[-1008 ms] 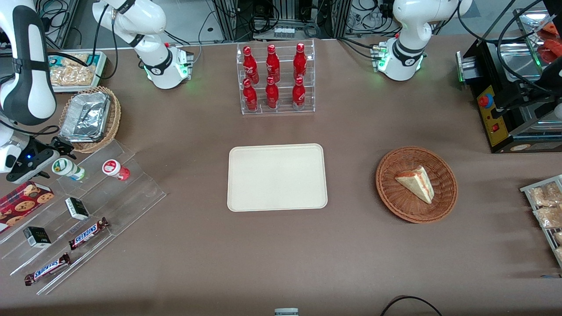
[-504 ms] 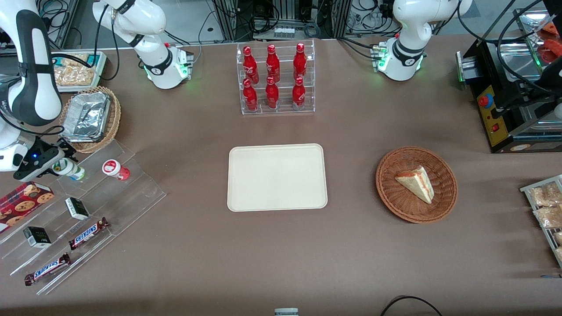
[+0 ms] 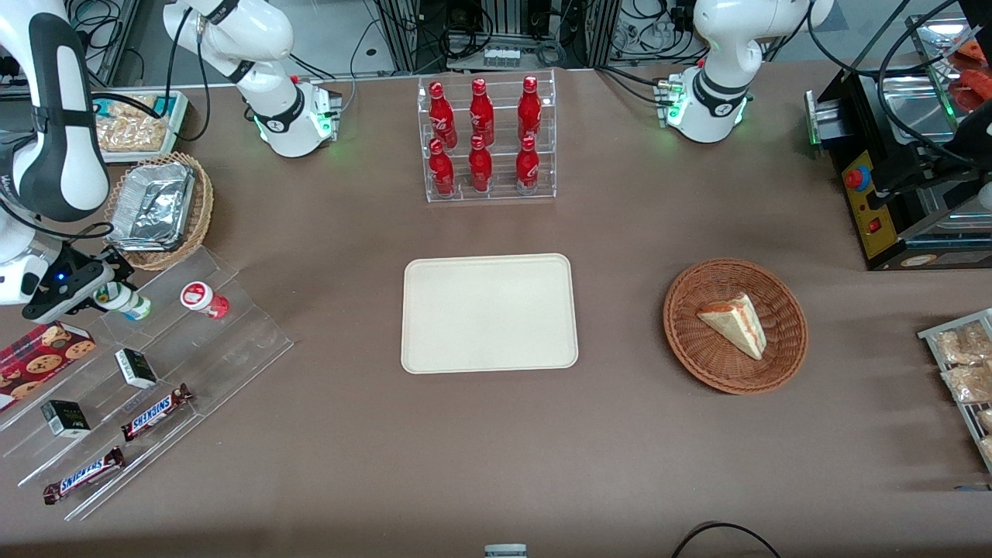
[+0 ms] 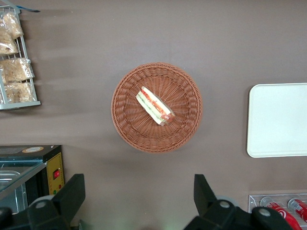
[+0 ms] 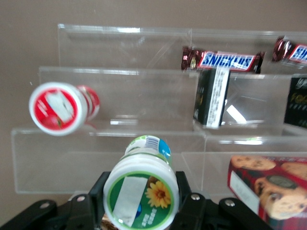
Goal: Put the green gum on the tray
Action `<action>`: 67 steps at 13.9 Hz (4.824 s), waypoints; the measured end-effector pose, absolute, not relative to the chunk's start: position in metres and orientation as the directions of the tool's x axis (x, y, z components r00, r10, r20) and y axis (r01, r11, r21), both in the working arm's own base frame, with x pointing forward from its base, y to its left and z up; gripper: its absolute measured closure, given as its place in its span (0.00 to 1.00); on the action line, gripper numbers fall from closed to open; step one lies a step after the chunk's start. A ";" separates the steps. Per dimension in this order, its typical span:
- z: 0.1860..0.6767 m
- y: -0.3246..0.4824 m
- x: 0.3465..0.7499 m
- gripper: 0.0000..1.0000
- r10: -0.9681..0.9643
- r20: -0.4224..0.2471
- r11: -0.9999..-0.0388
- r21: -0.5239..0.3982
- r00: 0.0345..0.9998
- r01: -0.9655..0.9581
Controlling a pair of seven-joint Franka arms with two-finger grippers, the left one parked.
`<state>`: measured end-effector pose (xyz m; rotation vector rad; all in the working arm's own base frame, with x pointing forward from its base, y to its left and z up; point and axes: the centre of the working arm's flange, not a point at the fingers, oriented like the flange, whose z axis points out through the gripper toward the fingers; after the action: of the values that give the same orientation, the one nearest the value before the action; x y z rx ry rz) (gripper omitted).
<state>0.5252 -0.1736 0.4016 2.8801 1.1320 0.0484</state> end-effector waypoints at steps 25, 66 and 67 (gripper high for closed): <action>0.339 0.385 0.566 0.41 -0.058 -0.060 -0.998 -0.021 0.996 -0.060; 0.414 0.325 0.583 0.00 0.119 -0.198 -0.993 -0.018 0.973 0.118; 0.419 0.306 0.589 0.00 0.142 -0.202 -0.990 -0.018 0.969 0.141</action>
<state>0.5895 0.3065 0.4189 3.1212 0.2238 -0.3199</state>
